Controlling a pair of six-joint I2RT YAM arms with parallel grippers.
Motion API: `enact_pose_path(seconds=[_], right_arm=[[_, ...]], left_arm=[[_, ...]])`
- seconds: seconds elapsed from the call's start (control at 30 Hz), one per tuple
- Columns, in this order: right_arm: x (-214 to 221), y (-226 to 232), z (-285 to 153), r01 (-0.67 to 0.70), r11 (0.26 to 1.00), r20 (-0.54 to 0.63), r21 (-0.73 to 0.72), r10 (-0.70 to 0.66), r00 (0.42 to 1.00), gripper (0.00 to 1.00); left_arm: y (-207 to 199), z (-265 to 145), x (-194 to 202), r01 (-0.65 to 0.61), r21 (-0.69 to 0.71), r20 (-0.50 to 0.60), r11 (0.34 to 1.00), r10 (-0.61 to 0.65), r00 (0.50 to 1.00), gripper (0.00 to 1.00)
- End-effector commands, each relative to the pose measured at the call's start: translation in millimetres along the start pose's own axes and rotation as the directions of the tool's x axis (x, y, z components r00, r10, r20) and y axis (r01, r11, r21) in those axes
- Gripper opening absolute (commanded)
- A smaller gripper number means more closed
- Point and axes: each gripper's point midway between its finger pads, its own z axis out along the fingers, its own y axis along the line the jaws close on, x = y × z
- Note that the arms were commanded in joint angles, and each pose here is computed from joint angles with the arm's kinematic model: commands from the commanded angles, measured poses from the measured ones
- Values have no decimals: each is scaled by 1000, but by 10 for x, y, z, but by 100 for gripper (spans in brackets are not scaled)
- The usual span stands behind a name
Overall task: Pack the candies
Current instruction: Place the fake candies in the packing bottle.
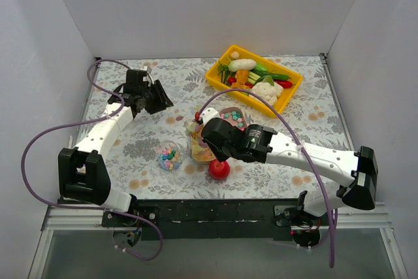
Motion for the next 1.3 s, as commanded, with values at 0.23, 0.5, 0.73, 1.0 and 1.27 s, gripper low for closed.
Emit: enact_pose_path(seconds=[0.23,0.5,0.73,1.0,1.27], right_arm=[[-261,590,-281,92,990,40,-105,-88,995,1],[-8,812,-129,145,970,-75,-197,-162,984,1],[125,979,12,169,954,-174,-248,-215,961,1],[3,1022,14,149,954,-236,-261,-213,948,1],[-191,931,8,90,959,-297,-267,-171,939,1]], left_arm=[[343,-145,338,139,-64,-42,988,-141,989,38],[453,-83,456,140,-66,-49,988,-143,988,38],[467,26,567,140,-35,-79,990,-142,987,37],[539,85,754,132,-18,-109,991,-133,985,36],[659,36,857,134,-48,-85,990,-138,987,35]])
